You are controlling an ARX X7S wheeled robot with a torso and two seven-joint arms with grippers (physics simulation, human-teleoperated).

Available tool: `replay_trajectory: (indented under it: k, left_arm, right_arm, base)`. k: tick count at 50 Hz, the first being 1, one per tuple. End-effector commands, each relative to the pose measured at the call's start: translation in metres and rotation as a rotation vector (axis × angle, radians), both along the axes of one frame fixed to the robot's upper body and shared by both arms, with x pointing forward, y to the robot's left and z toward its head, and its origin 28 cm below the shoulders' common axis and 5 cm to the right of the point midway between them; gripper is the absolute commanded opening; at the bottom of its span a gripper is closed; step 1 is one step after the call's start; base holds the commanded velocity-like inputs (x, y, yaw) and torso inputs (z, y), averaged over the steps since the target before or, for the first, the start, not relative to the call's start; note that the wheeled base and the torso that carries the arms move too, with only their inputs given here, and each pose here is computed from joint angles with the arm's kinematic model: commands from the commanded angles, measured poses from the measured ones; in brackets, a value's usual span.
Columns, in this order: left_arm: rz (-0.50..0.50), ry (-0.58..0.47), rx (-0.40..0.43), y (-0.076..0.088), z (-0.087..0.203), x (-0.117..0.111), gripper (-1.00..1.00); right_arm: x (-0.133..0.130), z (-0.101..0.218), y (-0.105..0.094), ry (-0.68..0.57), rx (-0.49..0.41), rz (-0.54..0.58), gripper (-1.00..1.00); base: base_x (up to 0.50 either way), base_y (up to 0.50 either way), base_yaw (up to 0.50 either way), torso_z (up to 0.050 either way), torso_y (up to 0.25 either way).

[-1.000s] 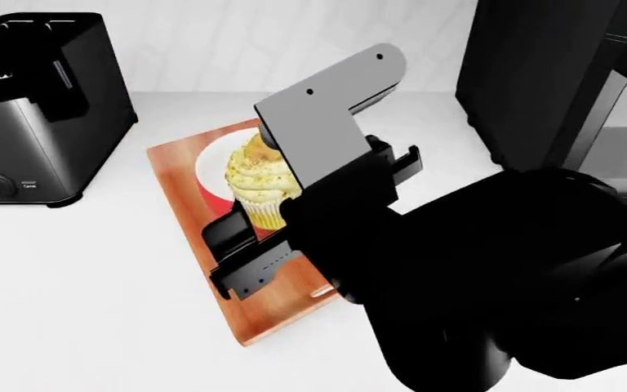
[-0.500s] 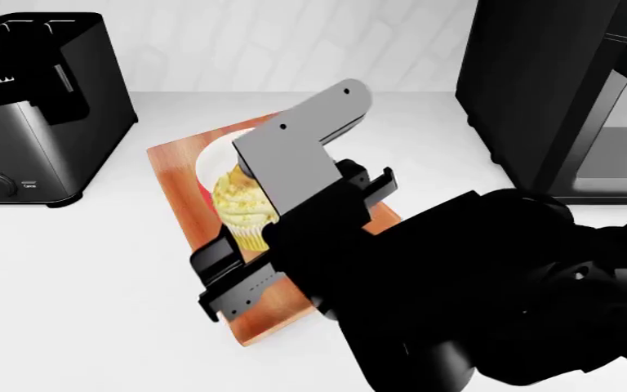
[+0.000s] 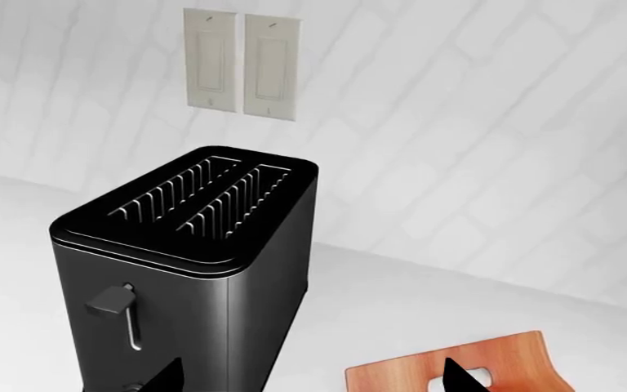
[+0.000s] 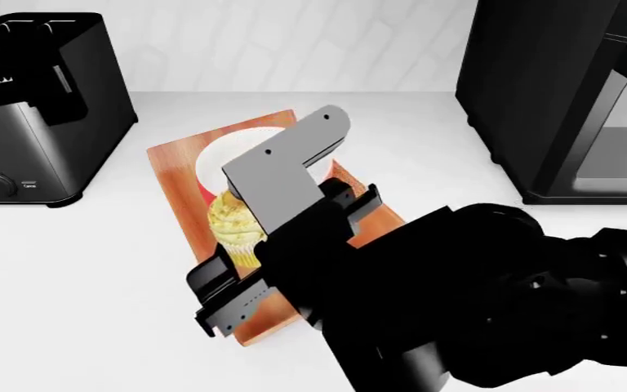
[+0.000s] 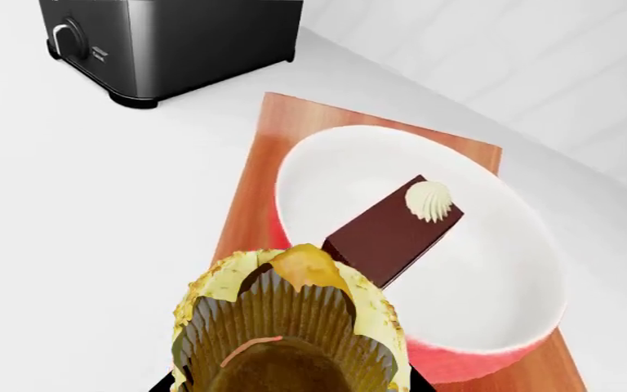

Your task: Pick up the bowl with cake and place it on the tray. Pick up the cupcake and place it on the tray.

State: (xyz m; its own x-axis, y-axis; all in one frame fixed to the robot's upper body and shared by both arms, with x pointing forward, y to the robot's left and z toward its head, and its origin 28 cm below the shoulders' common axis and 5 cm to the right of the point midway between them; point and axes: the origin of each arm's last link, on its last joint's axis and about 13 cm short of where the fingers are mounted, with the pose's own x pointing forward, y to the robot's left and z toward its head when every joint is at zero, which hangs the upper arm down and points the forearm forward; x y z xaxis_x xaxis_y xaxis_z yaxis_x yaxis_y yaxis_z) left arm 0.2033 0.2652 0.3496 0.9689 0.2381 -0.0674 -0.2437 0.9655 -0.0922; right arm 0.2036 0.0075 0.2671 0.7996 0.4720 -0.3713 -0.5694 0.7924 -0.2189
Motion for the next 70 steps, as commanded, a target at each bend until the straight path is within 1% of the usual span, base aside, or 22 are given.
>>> replay_trajectory:
  k: [1, 19, 35, 54, 55, 70]
  left_arm:
    - [0.001, 0.0, 0.002, 0.0, 0.001, 0.0, 1.0]
    - [0.001, 0.001, 0.003, 0.0, 0.0, 0.001, 1.0]
    - [0.002, 0.004, 0.009, -0.001, -0.001, 0.001, 1.0]
    - [0.005, 0.004, 0.01, 0.0, 0.0, 0.001, 1.0]
    - [0.005, 0.004, 0.01, 0.0, 0.0, 0.001, 1.0]
    - [0.009, 0.002, 0.015, 0.0, -0.001, 0.0, 1.0]
  right_arm:
    - [0.003, -0.007, 0.001, 0.006, -0.016, 0.008, -1.0]
    - [0.008, -0.017, 0.001, 0.024, -0.02, 0.003, -1.0]
    - [0.012, -0.031, 0.003, 0.055, -0.048, -0.001, -1.0]
    - [0.013, -0.034, -0.001, 0.064, -0.054, -0.023, -1.0]
    - [0.013, -0.034, -0.001, 0.063, -0.054, -0.024, 1.0]
    - [0.01, -0.026, -0.004, 0.047, -0.044, -0.034, 1.0]
  base:
    - [0.0, 0.0, 0.0, 0.0, 0.0]
    - [0.0, 0.0, 0.0, 0.0, 0.0]
    - [0.0, 0.0, 0.0, 0.0, 0.0]
    - [0.0, 0.0, 0.0, 0.0, 0.0]
    - [0.0, 0.0, 0.0, 0.0, 0.0]
    - [0.0, 0.0, 0.0, 0.0, 0.0]
